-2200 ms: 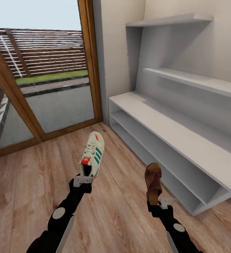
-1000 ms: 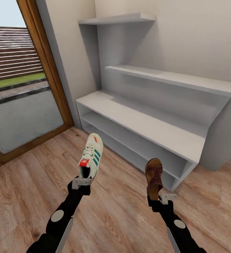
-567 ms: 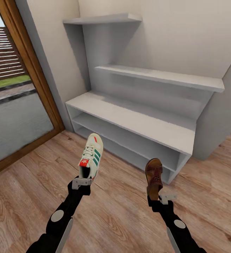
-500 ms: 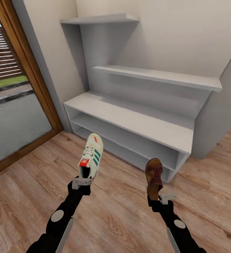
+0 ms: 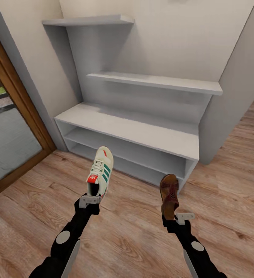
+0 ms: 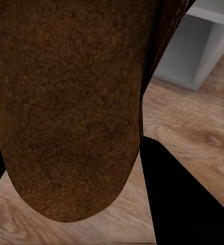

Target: Pick up the two gym shoes and the two sandals from the corridor floor and place them onto the hallstand (shoe rack) in the corridor, making sure they are on the rack and not on the floor. Arrange them so the two gym shoes are next to each other and the two sandals are next to each other.

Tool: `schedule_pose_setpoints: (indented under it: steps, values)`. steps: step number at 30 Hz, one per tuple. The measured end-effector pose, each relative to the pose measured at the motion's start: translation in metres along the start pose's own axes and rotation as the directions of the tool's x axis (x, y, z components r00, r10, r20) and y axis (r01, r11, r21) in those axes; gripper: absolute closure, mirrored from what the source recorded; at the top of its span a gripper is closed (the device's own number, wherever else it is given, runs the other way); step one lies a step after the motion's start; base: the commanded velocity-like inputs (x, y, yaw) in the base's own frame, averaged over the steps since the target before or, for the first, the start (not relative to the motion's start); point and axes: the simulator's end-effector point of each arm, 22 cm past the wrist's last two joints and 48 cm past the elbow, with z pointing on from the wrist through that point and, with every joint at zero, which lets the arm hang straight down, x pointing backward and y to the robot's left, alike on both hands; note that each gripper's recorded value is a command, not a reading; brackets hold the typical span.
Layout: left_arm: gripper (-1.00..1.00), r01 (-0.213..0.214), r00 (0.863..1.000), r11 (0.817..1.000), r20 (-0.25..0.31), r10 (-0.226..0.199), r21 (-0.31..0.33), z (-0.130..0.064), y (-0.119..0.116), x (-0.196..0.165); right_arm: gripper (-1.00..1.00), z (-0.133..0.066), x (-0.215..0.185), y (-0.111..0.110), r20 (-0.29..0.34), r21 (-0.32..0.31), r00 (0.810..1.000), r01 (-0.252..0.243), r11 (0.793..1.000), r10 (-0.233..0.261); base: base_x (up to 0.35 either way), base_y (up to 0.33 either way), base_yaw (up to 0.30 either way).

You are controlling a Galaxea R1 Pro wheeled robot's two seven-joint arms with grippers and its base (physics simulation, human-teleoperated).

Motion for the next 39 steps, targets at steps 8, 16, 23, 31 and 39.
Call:
schedule_pose_setpoints:
  steps: [8, 16, 23, 31, 39]
  values:
    - [1.0, 0.0, 1.0, 1.0, 0.0, 0.0, 0.0, 0.0, -0.0001, 0.0, 1.0, 0.0, 0.0, 0.0, 0.0, 0.0, 1.0, 0.0, 1.0, 0.0, 0.0, 0.092, -0.287]
    - [1.0, 0.0, 1.0, 1.0, 0.0, 0.0, -0.001, 0.0, 0.0002, 0.0001, 1.0, 0.0, 0.0, 0.0, 0.0, 0.0, 1.0, 0.0, 1.0, 0.0, 0.0, 0.004, -0.286]
    - [1.0, 0.0, 1.0, 1.0, 0.0, 0.0, -0.001, 0.0, 0.0, 0.0001, 1.0, 0.0, 0.0, 0.0, 0.0, 0.0, 1.0, 0.0, 1.0, 0.0, 0.0, 0.0, -0.27]
    - [1.0, 0.0, 1.0, 1.0, 0.0, 0.0, -0.001, 0.0, 0.0003, 0.0, 1.0, 0.0, 0.0, 0.0, 0.0, 0.0, 1.0, 0.0, 1.0, 0.0, 0.0, 0.0, -0.039]
    - [1.0, -0.001, 1.0, 1.0, 0.0, 0.001, -0.001, 0.0, 0.0, 0.0, 1.0, 0.0, 0.0, 0.0, 0.0, 0.0, 1.0, 0.0, 1.0, 0.0, 0.0, 0.0, -0.001]
